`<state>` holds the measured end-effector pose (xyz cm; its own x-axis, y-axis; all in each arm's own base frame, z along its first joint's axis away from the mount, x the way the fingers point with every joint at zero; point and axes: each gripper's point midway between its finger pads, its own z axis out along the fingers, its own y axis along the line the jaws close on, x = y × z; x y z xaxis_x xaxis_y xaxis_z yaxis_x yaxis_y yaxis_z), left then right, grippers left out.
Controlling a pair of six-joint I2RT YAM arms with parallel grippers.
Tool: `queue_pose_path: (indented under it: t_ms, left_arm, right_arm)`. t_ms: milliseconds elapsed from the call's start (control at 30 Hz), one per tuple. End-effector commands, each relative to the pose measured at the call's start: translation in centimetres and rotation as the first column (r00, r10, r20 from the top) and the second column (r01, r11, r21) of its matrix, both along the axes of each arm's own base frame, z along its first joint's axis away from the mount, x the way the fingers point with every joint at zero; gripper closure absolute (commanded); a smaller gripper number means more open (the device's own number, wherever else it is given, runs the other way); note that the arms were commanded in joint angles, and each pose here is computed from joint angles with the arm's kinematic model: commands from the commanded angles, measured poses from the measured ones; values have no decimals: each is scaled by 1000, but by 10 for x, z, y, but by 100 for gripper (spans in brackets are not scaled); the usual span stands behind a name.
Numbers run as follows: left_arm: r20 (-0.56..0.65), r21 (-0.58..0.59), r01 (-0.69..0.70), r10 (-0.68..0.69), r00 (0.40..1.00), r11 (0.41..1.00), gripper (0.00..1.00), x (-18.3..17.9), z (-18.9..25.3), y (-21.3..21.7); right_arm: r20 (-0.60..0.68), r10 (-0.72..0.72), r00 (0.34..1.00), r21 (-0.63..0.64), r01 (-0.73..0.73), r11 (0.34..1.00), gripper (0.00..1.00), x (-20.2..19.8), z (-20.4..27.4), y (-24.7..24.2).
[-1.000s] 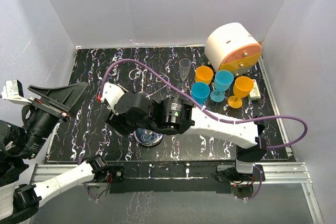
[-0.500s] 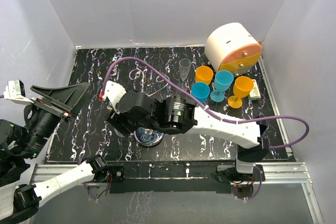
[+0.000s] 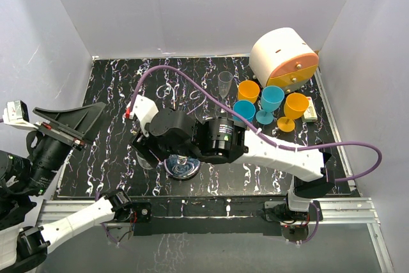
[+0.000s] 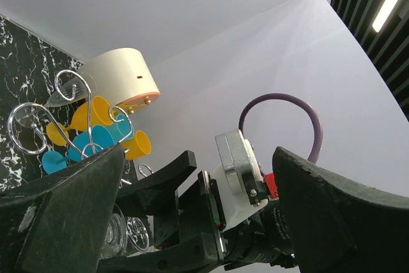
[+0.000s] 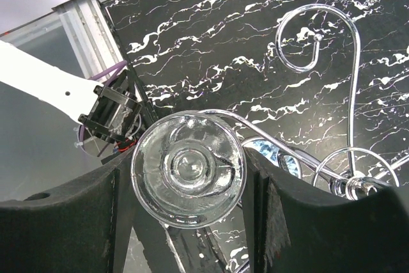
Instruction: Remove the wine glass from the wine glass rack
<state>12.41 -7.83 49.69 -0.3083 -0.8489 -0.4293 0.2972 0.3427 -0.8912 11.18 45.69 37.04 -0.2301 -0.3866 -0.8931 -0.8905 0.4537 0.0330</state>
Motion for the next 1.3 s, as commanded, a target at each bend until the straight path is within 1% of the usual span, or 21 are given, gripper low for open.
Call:
queue_pose_path:
  t_ms: [0, 267, 567, 700, 733, 833, 933, 1167, 1267]
  left_arm:
    - [53, -53, 17, -14, 998, 998, 1, -5, 14, 2]
    - [56, -54, 22, -19, 998, 998, 1, -7, 14, 2]
    - [51, -50, 16, -13, 999, 999, 1, -7, 12, 5]
    - [52, -50, 15, -12, 999, 999, 1, -7, 13, 5]
    - [52, -48, 15, -13, 999, 999, 1, -7, 12, 4]
    - [53, -47, 14, -11, 999, 999, 1, -7, 14, 5]
    - [54, -49, 14, -11, 998, 999, 1, -8, 14, 6]
    - [59, -51, 18, -15, 998, 999, 1, -8, 16, 5]
    - [61, -51, 18, -15, 998, 999, 1, -8, 17, 6]
  right_arm:
    - [21, -22, 1000, 238, 17, 971, 79, 2, 64, 10]
    - [26, -38, 999, 209, 32, 977, 80, 6, 53, 16]
    - [29, -84, 996, 159, 78, 984, 80, 14, 38, 10]
    - [22, -75, 997, 180, 70, 981, 81, 12, 40, 14]
    - [19, -71, 997, 158, 67, 985, 81, 13, 29, 23]
    - [13, -60, 998, 150, 57, 987, 81, 12, 25, 30]
    - [8, -87, 996, 179, 84, 980, 82, 15, 31, 32]
    - [-31, -197, 980, 259, 199, 945, 82, 27, 49, 24]
    - [-47, -184, 982, 292, 190, 937, 82, 24, 58, 23]
